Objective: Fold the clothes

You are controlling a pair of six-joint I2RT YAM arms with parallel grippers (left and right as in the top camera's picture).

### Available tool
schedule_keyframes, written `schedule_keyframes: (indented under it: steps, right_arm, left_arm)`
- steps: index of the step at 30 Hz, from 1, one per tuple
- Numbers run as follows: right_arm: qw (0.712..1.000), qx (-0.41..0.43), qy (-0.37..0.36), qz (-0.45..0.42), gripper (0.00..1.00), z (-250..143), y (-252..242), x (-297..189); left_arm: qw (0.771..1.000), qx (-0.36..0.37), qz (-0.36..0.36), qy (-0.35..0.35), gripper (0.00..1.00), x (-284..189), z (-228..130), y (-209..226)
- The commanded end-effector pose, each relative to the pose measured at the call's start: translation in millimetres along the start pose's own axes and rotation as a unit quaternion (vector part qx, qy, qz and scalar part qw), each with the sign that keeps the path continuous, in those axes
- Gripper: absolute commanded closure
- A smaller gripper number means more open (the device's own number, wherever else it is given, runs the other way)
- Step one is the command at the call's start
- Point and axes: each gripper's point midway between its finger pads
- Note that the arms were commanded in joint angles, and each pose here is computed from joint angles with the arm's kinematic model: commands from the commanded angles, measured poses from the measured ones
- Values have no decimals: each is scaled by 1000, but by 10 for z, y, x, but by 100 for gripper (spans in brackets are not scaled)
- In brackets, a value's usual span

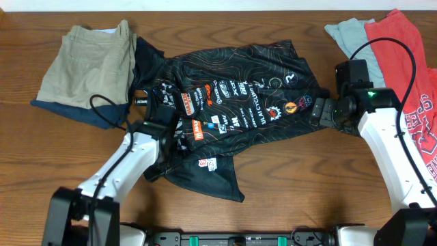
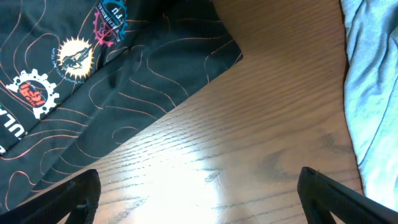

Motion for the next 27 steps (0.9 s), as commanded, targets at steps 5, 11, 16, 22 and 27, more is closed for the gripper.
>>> schedule_keyframes:
  steps: [5,11,16,22,27]
  right_arm:
    - [1000,10,3,-2,1,-4,-38,19]
    - [1000,10,3,-3,1,-6,-39,19]
    - [1000,10,3,-2,1,-4,-38,19]
    - [1000,12,-7,-1,1,53,-24,36]
    - [1000,14,-21,13,1,184,65,138]
  left_arm:
    - [1000,-3,16,-12,91,48,49,53]
    - [1000,3,23,-18,94,43,72,76]
    - [999,22,27,-14,94,-66,80,112]
    - [999,27,22,-14,94,-357,202,174]
    - [1000,-1,14,-17,94,-486,283,307]
Point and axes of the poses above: each gripper's point midway between its finger pads, its own x axis out along the fingers, its own y axis along the line the jaws close on, z = x × y, and after that the axes turned 5 degrees about -x, right-handed
